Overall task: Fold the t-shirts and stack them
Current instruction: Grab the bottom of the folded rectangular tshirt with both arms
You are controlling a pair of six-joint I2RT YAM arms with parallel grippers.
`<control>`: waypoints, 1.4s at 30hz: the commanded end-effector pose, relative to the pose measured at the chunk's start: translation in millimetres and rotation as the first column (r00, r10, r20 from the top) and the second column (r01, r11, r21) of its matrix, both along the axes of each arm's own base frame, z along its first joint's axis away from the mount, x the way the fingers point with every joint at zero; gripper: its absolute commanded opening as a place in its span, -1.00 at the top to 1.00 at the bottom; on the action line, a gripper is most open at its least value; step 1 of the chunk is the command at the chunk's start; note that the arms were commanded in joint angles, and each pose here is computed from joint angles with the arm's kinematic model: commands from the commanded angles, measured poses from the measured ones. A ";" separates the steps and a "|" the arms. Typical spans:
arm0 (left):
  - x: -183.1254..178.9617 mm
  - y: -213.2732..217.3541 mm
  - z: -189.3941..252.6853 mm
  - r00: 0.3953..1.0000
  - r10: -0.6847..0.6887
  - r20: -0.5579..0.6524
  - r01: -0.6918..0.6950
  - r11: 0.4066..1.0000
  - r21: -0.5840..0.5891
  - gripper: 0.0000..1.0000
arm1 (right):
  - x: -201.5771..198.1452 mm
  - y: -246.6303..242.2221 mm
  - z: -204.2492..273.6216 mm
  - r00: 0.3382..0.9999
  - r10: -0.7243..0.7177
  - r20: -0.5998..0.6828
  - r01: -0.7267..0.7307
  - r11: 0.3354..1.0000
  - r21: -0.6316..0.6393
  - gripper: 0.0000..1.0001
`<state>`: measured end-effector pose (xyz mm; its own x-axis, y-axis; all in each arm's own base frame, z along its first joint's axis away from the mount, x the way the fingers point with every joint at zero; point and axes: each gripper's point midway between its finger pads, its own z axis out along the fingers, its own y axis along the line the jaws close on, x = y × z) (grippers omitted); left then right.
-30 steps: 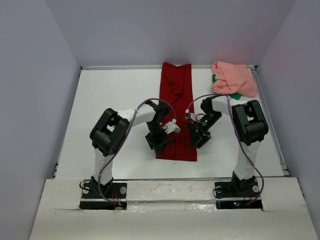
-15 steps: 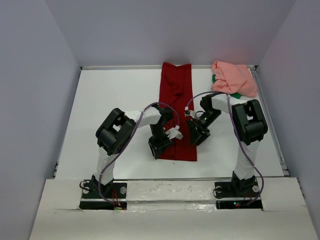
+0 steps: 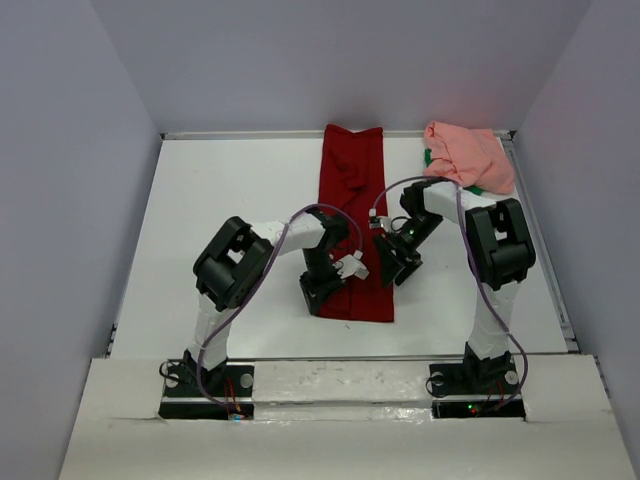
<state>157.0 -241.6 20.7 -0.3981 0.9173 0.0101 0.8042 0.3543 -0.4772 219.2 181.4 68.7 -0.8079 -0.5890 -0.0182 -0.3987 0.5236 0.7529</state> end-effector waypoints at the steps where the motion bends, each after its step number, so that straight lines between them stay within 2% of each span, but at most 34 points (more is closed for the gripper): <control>1: 7.7 -10.5 19.7 1.000 -0.014 0.027 0.015 0.999 -0.033 0.76 | -1.2 -7.3 11.2 0.999 0.042 0.008 -0.042 0.998 -0.041 -0.99; 6: 13.6 -18.7 34.4 0.999 -0.003 0.053 0.006 0.998 -0.063 0.85 | -6.3 -11.8 6.6 0.999 0.043 -0.028 -0.044 0.996 -0.074 -0.99; 15: 13.5 -18.9 44.7 0.998 -0.006 0.069 0.011 0.997 -0.073 0.87 | -17.1 -19.0 -4.6 0.994 0.038 -0.105 -0.051 0.991 -0.127 -0.99; 17: 12.7 -18.1 43.0 0.998 -0.006 0.067 0.011 0.997 -0.071 0.87 | -17.1 -13.8 0.7 0.991 0.049 -0.121 -0.059 0.995 -0.080 -0.99; 24: 17.0 -20.5 35.5 0.996 0.011 0.087 -0.004 0.997 -0.071 0.95 | -19.2 -0.4 -12.4 0.998 0.016 -0.066 -0.014 1.000 0.024 -0.99; 27: 18.8 -21.2 33.2 0.996 0.015 0.092 -0.009 0.998 -0.066 0.99 | -10.7 6.9 -11.9 1.000 -0.011 -0.009 0.011 0.998 0.062 -0.99; 28: 19.9 -21.3 33.6 0.995 0.016 0.098 -0.010 0.998 -0.066 1.00 | -3.5 9.9 -10.5 0.999 -0.016 0.045 0.013 0.996 0.083 -0.99; 34: 22.2 -20.2 31.3 0.993 0.023 0.117 -0.016 0.998 -0.061 1.00 | 13.0 13.5 -15.6 0.986 -0.078 0.148 0.068 0.995 0.073 -0.99; 42: 20.8 -18.3 32.3 0.993 0.028 0.119 -0.021 0.998 -0.058 1.00 | 15.2 14.1 -20.7 0.985 -0.104 0.134 0.098 0.994 0.054 -0.99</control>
<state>181.9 -260.3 33.7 -0.4203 0.9056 -0.0566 0.8345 0.3614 -0.4159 223.7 191.6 50.6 -0.8560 -0.5085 -0.0933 -0.3990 0.5350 0.7447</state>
